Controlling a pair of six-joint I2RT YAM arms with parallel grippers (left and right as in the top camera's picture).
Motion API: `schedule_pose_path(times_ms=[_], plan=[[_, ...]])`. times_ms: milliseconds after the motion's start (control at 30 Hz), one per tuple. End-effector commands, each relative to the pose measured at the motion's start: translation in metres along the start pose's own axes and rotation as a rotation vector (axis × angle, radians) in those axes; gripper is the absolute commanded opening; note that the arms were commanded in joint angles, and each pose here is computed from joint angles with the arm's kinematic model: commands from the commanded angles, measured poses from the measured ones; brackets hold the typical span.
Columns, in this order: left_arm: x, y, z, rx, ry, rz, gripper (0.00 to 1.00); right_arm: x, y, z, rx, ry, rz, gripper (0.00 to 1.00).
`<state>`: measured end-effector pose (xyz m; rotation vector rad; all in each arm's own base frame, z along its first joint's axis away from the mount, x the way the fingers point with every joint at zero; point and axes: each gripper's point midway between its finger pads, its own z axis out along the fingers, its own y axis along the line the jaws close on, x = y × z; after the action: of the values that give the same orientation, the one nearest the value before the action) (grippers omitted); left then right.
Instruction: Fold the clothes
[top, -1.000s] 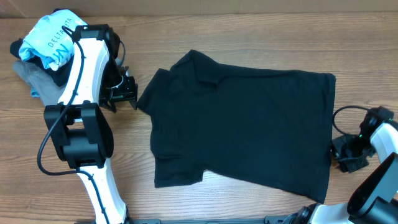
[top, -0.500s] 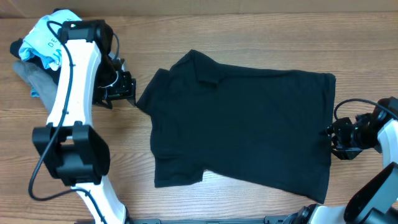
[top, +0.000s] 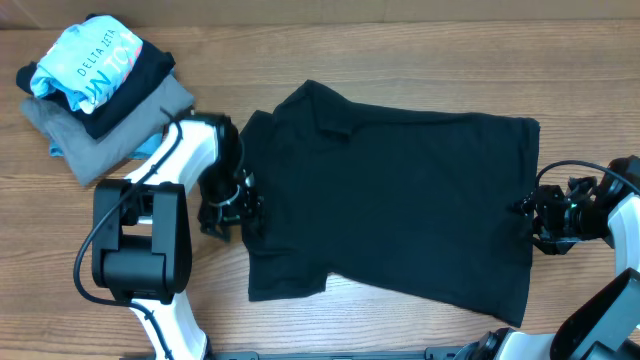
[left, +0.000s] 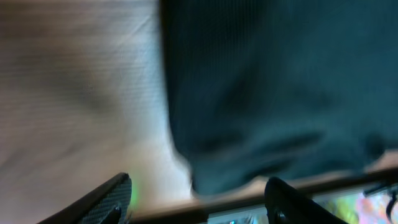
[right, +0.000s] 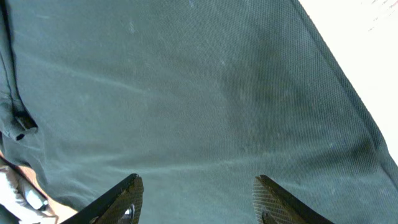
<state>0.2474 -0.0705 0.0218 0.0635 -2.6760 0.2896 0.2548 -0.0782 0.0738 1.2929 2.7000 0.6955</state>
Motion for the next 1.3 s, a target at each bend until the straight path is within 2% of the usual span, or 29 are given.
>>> schedule_pose_path(times_ms=[0,100,133,267,333,533,733,833,867,933,1067,1167,1267], plan=[[0.009,-0.008,0.029,0.074,0.03,-0.041,0.73,-0.009,0.01,-0.011,-0.024,-0.049,-0.035,0.61],[0.005,-0.005,0.045,0.076,0.007,-0.057,0.7,-0.009,0.01,-0.011,-0.024,-0.05,-0.036,0.61],[0.004,-0.004,0.048,0.077,-0.003,-0.057,0.64,-0.009,0.01,-0.011,-0.024,-0.05,-0.036,0.61],[0.007,-0.002,0.053,0.075,0.007,-0.091,0.15,-0.009,0.01,-0.011,-0.021,-0.051,-0.036,0.61],[0.014,0.003,0.052,0.05,0.034,-0.108,0.04,-0.009,0.009,-0.011,-0.02,-0.051,-0.036,0.61],[0.025,0.039,0.036,-0.055,0.071,-0.227,0.04,-0.011,0.003,-0.011,0.016,-0.062,-0.034,0.61],[0.028,0.064,0.016,-0.022,0.028,-0.308,0.05,-0.011,0.002,-0.01,0.023,-0.063,-0.034,0.65],[0.028,0.065,0.011,-0.01,0.009,-0.309,0.33,-0.011,0.001,-0.009,0.022,-0.063,-0.034,0.68],[0.028,0.064,0.009,-0.005,0.005,-0.3,0.41,-0.011,0.001,-0.007,0.022,-0.063,-0.035,0.68],[0.029,0.062,0.008,0.002,0.002,-0.29,0.49,-0.01,0.0,0.0,0.022,-0.064,-0.048,0.65],[0.028,0.062,0.007,0.002,-0.005,-0.288,0.54,-0.007,-0.004,0.025,0.039,-0.073,-0.086,0.63],[0.028,0.062,0.007,0.002,-0.004,-0.285,0.55,-0.013,-0.018,0.045,0.101,-0.121,-0.039,0.55],[0.028,0.062,0.007,0.002,-0.004,-0.273,0.55,-0.021,-0.022,0.064,0.074,-0.174,-0.047,0.49]])
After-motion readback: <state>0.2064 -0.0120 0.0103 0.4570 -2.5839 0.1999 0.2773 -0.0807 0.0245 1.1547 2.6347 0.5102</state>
